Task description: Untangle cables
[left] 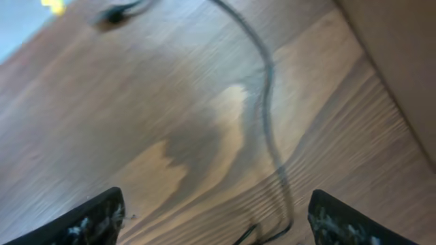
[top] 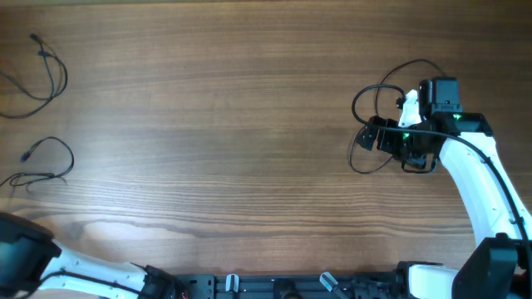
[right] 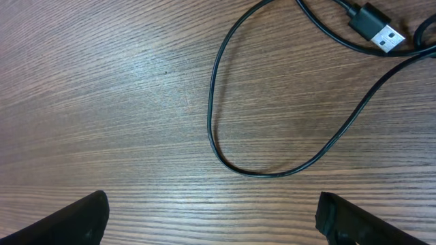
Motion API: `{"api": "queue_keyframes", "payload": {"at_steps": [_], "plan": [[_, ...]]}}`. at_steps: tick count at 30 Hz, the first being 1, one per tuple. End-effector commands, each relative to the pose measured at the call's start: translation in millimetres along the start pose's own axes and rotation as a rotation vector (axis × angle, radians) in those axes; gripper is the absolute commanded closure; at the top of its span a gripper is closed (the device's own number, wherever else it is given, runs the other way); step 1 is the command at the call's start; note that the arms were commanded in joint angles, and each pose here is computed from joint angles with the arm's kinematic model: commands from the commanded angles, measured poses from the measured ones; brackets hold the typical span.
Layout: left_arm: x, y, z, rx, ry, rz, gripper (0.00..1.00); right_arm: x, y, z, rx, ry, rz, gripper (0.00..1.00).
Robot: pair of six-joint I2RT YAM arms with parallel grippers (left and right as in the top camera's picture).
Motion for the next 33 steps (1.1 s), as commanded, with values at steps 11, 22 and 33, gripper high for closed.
{"api": "queue_keyframes", "payload": {"at_steps": [11,22,33], "plan": [[-9.2,-19.1,118.1,-0.118,0.177,0.109,0.65,6.5,1.1,-1.0,0.005,0.054,0.081,0.0],[-36.2,-33.5,73.5,-0.058,-0.03,0.34,0.96,7.3,1.0,-1.1,0.007,0.062,0.105,0.0],[-45.0,-156.3,-88.2,-0.048,-0.618,1.12,0.96,7.4,3.6,-1.1,-0.008,0.063,0.096,0.0]]}}
Point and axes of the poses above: each gripper's point midway between its finger pads, its own z axis out along the fingers, its own x axis along the line the jaws close on, y = z × x, the point moved 7 cm from there along -z, back along the fingers, and after that the axes turned 12 degrees about -z, right-handed, at the moved point
